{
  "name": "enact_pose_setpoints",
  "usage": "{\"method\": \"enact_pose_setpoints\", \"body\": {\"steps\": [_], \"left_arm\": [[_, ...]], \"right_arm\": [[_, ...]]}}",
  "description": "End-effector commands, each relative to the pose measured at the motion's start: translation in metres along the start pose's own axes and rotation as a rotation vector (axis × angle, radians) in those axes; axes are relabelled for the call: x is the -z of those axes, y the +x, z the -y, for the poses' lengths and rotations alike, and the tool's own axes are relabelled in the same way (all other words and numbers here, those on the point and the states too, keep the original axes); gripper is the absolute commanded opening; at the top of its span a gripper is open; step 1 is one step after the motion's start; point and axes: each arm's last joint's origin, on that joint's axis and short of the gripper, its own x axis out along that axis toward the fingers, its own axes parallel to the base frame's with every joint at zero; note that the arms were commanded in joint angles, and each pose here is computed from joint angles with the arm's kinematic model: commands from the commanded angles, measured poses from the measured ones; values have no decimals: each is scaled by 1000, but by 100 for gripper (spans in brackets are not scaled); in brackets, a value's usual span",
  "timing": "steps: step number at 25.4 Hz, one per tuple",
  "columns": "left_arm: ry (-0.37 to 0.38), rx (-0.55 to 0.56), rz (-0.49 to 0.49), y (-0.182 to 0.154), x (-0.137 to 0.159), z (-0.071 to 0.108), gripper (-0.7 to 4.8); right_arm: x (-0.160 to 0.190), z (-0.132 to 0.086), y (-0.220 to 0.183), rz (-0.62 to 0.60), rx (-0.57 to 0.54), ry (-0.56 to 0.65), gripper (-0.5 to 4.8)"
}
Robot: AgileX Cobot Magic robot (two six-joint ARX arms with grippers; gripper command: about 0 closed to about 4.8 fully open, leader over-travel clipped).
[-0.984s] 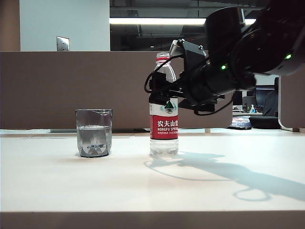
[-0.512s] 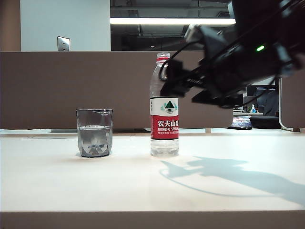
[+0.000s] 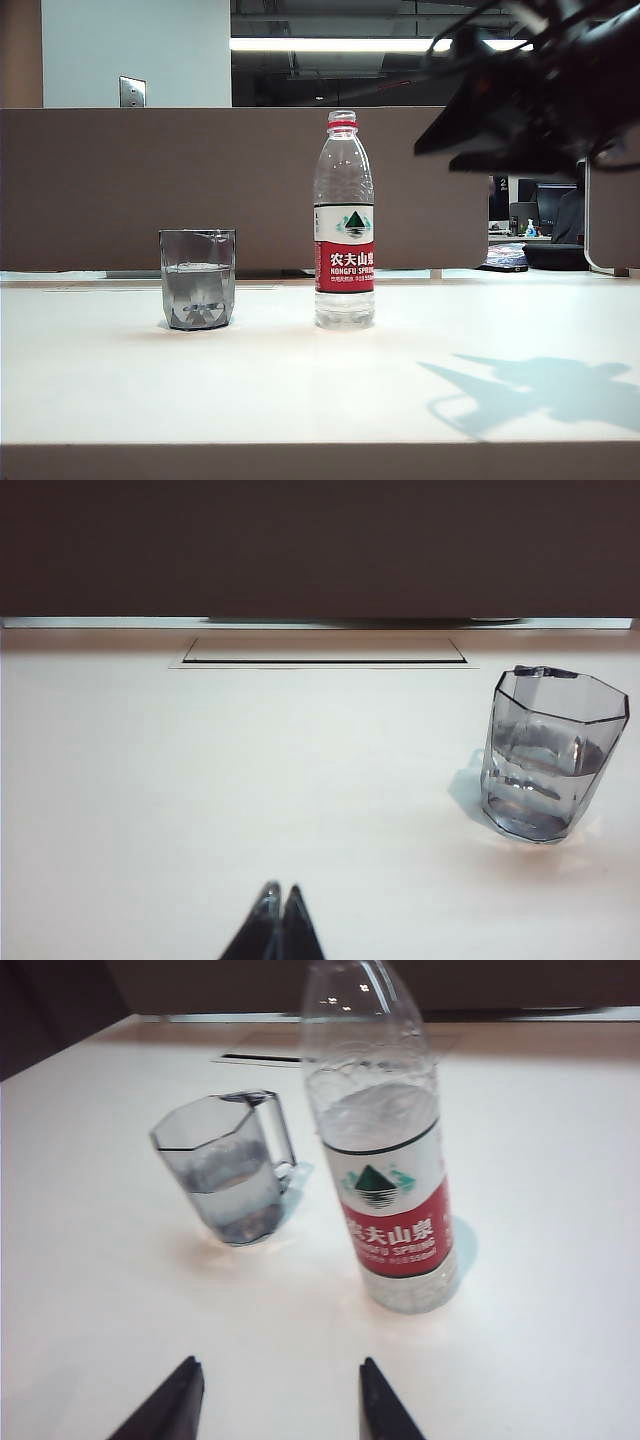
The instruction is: Pick up the mineral water bottle on the table and pour water into the mug until it's half full.
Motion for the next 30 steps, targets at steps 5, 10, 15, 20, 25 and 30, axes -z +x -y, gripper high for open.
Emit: {"method": "enact_pose_setpoints", "body": {"steps": [5, 10, 15, 20, 25, 30], "left_arm": [[0, -2, 10, 0, -2, 0, -5], [0, -1, 10, 0, -2, 0, -5], [0, -1, 10, 0, -2, 0, -5], [0, -1, 10, 0, -2, 0, -5], [0, -1, 10, 0, -2, 0, -5], [0, -1, 10, 0, -2, 0, -5]], "right_arm": [[0, -4, -34, 1, -21, 5, 39], [-4, -6, -54, 20, -24, 3, -8], [-9, -8, -63, 56, -31, -1, -8], [-9, -8, -64, 59, -32, -1, -8], [-9, -8, -64, 57, -32, -1, -8], [-13, -3, -77, 96, 41, -163, -8]]}}
